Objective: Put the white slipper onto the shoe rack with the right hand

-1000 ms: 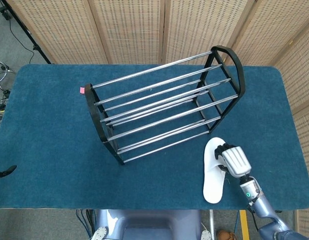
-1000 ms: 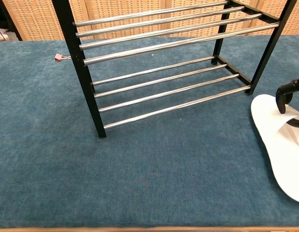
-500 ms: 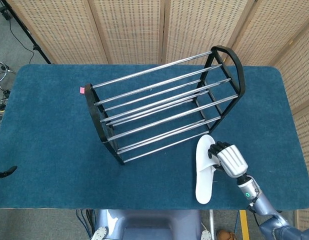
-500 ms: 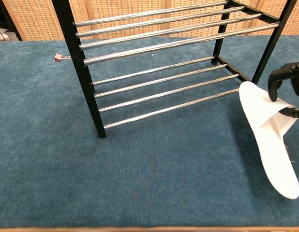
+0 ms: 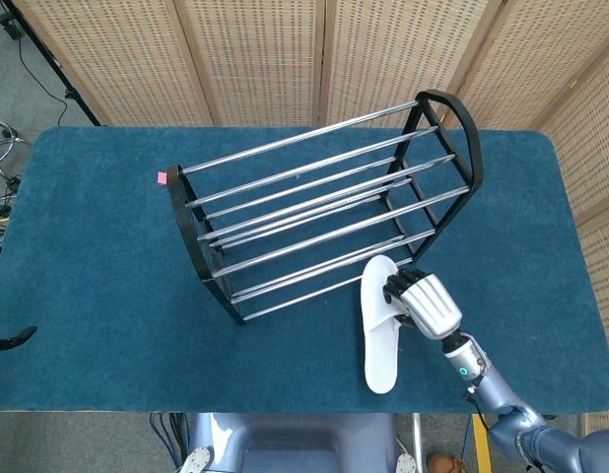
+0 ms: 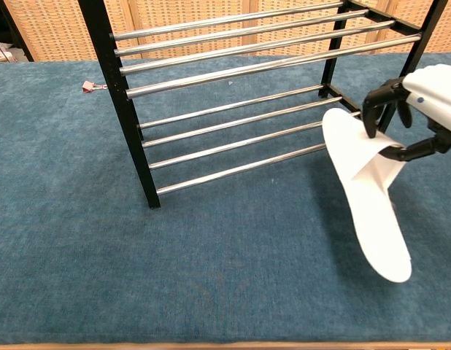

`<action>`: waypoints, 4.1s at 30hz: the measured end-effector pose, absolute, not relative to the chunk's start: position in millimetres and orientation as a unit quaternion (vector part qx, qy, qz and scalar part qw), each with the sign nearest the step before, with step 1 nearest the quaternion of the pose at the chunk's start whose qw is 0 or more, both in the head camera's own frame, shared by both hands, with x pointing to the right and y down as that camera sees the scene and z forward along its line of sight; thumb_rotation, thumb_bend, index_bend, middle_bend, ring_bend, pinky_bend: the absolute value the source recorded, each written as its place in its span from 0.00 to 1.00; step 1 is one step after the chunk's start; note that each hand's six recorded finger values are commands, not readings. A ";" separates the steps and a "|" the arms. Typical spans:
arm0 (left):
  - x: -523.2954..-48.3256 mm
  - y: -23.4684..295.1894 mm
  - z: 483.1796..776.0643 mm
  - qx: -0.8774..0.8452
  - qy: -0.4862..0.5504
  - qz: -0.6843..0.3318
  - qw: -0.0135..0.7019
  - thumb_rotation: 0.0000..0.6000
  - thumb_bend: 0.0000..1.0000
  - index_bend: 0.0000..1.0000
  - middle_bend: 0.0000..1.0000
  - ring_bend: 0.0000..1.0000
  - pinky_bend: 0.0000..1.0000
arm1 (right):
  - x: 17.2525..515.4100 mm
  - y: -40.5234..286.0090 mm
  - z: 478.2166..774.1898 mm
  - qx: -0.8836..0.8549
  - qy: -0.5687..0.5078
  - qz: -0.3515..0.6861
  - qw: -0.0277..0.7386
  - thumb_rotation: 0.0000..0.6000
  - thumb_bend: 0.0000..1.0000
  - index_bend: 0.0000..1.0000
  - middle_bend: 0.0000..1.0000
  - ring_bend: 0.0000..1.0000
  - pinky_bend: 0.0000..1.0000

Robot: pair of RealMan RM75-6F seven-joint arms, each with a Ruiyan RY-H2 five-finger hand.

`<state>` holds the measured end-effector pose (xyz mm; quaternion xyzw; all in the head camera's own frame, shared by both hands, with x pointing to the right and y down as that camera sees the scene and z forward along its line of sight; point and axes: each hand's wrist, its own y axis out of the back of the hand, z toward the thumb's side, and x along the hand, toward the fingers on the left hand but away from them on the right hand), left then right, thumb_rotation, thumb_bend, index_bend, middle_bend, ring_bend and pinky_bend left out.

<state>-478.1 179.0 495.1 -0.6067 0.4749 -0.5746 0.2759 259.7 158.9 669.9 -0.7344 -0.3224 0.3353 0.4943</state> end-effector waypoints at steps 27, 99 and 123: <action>-479.6 177.4 497.7 -0.607 0.473 -0.578 0.271 1.00 0.00 0.00 0.00 0.00 0.00 | 222.2 149.3 690.0 -0.750 -0.321 0.337 0.470 1.00 0.51 0.62 0.53 0.46 0.61; -484.7 170.4 508.6 -0.599 0.472 -0.596 0.252 1.00 0.00 0.00 0.00 0.00 0.00 | 135.4 106.2 714.8 -0.730 -0.183 0.270 0.601 1.00 0.50 0.62 0.54 0.47 0.61; -486.7 165.5 516.7 -0.594 0.466 -0.609 0.243 1.00 0.00 0.00 0.00 0.00 0.00 | 109.8 93.4 719.8 -0.736 -0.174 0.266 0.598 1.00 0.51 0.62 0.54 0.47 0.61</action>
